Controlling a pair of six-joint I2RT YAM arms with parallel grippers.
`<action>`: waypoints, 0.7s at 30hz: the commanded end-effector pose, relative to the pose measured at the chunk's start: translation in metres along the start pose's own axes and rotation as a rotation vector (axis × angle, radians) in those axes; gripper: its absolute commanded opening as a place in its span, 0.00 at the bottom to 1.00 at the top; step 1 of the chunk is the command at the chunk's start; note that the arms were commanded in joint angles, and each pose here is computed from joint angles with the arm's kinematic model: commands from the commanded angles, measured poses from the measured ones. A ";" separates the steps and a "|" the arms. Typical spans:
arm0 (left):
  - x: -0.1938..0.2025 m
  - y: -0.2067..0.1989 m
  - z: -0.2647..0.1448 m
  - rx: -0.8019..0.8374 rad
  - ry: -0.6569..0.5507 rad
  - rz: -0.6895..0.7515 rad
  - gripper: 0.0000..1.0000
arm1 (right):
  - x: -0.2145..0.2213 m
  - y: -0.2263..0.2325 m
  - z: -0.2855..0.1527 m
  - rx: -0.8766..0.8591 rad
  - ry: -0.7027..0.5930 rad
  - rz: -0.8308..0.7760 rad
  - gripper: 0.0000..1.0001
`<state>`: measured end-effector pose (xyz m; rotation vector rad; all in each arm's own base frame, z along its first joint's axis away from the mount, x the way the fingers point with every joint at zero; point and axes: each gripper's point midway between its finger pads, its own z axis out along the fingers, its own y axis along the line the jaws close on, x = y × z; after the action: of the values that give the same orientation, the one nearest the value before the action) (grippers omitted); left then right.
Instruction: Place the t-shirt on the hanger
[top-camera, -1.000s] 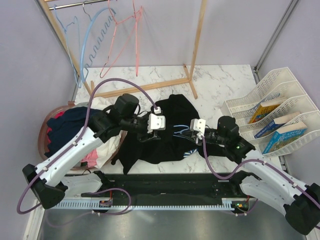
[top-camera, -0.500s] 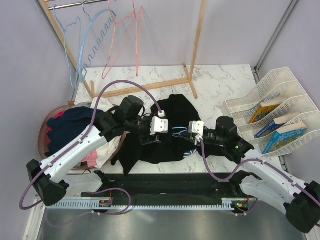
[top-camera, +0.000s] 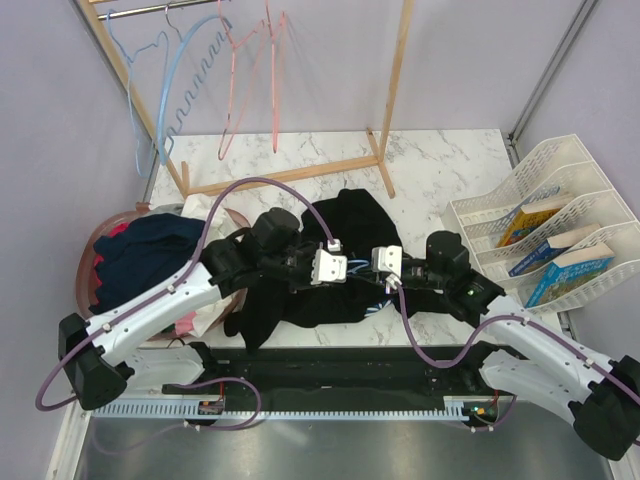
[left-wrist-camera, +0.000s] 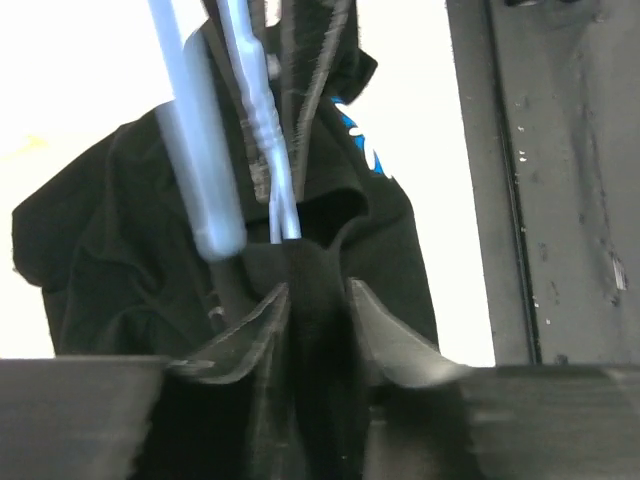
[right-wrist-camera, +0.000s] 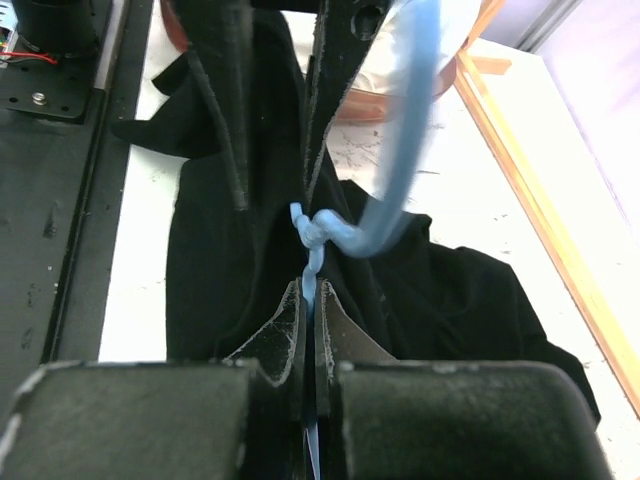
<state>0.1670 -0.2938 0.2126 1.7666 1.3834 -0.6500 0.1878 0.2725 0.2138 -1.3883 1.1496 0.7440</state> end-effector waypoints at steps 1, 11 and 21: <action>-0.012 0.002 -0.006 -0.056 -0.050 -0.052 0.20 | -0.061 -0.019 -0.005 0.043 -0.138 -0.102 0.04; 0.005 -0.035 -0.030 -0.016 -0.065 0.061 0.02 | -0.095 -0.063 -0.041 0.294 -0.031 0.284 0.98; -0.003 -0.044 -0.028 0.033 -0.089 0.315 0.02 | 0.022 -0.079 -0.027 0.179 0.365 0.699 0.98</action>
<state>0.1270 -0.2608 0.2025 1.8507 1.2084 -0.6181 0.2774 0.2320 0.3012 -0.9080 1.6616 0.7550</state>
